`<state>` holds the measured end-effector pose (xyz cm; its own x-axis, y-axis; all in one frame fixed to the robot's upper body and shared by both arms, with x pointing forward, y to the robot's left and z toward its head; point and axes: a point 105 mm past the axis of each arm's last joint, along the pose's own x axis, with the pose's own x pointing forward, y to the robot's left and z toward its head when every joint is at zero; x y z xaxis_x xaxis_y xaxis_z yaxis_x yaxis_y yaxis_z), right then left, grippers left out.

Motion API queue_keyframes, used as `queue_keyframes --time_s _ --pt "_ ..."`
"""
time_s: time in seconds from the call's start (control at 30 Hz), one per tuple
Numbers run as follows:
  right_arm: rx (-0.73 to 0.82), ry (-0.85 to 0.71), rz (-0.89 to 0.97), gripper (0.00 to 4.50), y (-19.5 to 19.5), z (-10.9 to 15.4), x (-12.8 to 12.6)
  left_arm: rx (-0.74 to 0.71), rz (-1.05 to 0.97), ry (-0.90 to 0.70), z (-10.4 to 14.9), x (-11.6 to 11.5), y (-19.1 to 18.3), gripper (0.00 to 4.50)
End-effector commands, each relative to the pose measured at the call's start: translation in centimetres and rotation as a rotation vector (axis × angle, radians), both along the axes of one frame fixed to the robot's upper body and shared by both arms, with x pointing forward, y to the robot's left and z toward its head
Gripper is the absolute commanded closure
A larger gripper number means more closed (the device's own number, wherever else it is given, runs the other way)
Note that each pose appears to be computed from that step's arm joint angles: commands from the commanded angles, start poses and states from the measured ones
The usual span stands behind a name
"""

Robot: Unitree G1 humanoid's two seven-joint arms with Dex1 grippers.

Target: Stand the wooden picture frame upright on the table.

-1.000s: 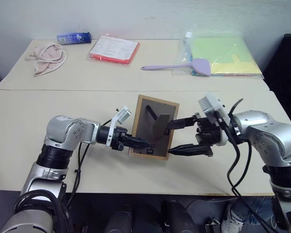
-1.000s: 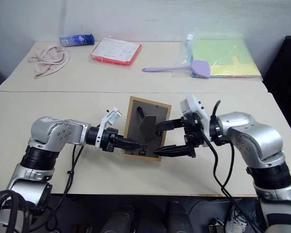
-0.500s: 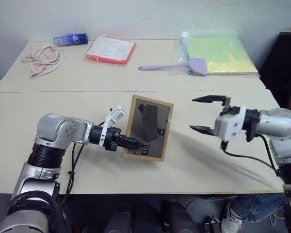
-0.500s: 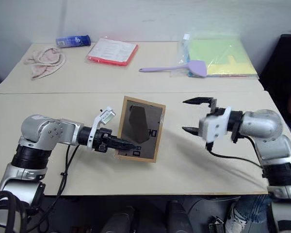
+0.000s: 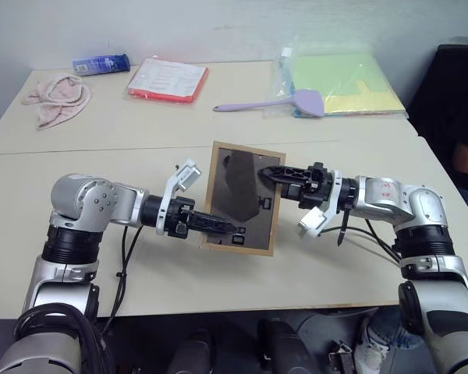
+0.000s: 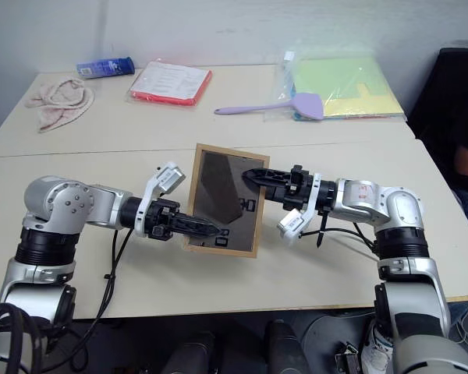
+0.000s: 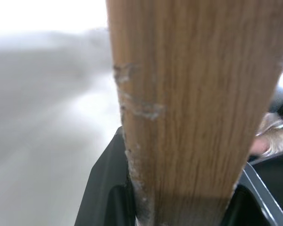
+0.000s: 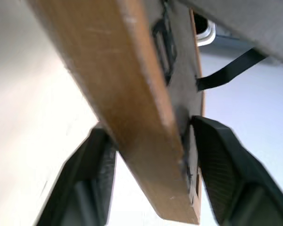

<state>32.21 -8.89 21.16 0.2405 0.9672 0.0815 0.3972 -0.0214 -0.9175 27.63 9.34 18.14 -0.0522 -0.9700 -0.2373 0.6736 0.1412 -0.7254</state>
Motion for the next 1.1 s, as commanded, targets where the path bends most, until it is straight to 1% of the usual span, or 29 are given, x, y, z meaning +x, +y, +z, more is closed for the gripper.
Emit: queue_keyframes --time_s 0.03,0.07,0.13,0.17,0.2,0.27,0.3,0.37,0.4,0.47,0.5,0.53,0.57,0.6,0.63,0.67,0.7,0.77,0.8,0.87,0.9,1.0,1.1 --pt "0.025 -0.09 0.024 2.79 0.2 1.4 -0.1 0.009 -0.007 -0.024 0.4 0.0 -0.2 3.22" --pt "0.031 -0.093 0.033 2.85 0.3 1.4 -0.3 0.016 0.003 -0.04 0.3 0.1 0.0 3.22" --pt "0.04 -0.106 0.048 2.95 0.4 1.6 -0.4 0.018 0.026 -0.07 0.2 0.4 0.3 2.49" --pt "0.049 -0.104 0.055 3.02 0.4 1.7 -0.5 0.017 0.051 -0.081 0.3 0.6 0.7 2.25" --pt "0.056 -0.104 0.061 3.18 0.4 1.9 -0.6 0.019 0.074 -0.096 0.5 0.8 1.2 1.87" --pt "0.065 -0.105 0.068 3.25 0.4 2.1 -0.7 0.027 0.103 -0.128 0.6 1.0 1.9 1.27" --pt "0.068 -0.1 0.072 3.25 0.3 2.3 -0.7 0.034 0.137 -0.171 1.1 1.1 3.1 0.99" --pt "0.071 -0.084 0.093 3.25 0.1 2.8 -1.0 -0.014 0.248 -0.243 3.6 0.9 6.5 0.38" --pt "0.084 -0.06 0.095 3.25 -0.1 3.1 -1.0 -0.019 0.288 -0.322 4.8 0.1 8.3 0.06" --pt "0.126 0.04 0.086 3.25 -0.6 3.3 -0.5 0.013 0.297 -0.474 6.2 -1.8 10.2 0.0" --pt "0.188 0.161 0.064 3.25 -0.6 3.2 0.2 0.03 0.29 -0.56 6.7 -3.0 10.5 0.0" --pt "0.228 0.256 0.047 3.25 -0.8 3.1 0.6 0.041 0.285 -0.611 6.9 -3.7 10.6 0.0" --pt "0.273 0.423 -0.02 3.25 -0.8 2.6 1.7 0.06 0.277 -0.674 6.9 -4.5 10.5 0.0" --pt "0.348 0.65 -0.052 3.25 -0.9 2.2 2.4 0.087 0.28 -0.723 6.6 -5.0 10.3 0.0" --pt "0.418 0.926 -0.045 3.25 -0.9 1.6 2.8 0.108 0.291 -0.769 6.3 -5.2 9.9 0.0" --pt "0.442 1.198 0.012 3.25 -0.5 0.8 2.3 0.121 0.306 -0.806 5.9 -5.2 9.6 0.0" --pt "0.467 1.412 0.089 3.25 0.0 0.6 1.7 0.128 0.324 -0.857 5.6 -5.0 9.2 0.0" --pt "0.465 1.683 0.188 3.25 0.6 0.3 0.6 0.13 0.356 -0.927 5.2 -4.7 8.7 0.0" --pt "0.455 1.791 0.204 3.25 0.8 -0.3 0.3 0.131 0.374 -0.956 5.2 -4.4 8.5 0.0" --pt "0.45 1.953 0.217 3.25 1.2 -1.5 0.2 0.126 0.404 -0.989 5.3 -3.8 8.3 0.0" --pt "0.446 2.001 0.208 3.25 1.3 -2.1 0.2 0.123 0.407 -0.995 5.3 -3.7 8.2 0.0" --pt "0.459 2.064 0.15 3.25 1.6 -4.1 0.8 0.119 0.402 -0.993 5.3 -3.6 8.2 0.0" --pt "0.404 2.09 0.097 3.25 1.8 -6.6 0.4 0.113 0.393 -0.997 5.6 -3.4 8.1 0.0"
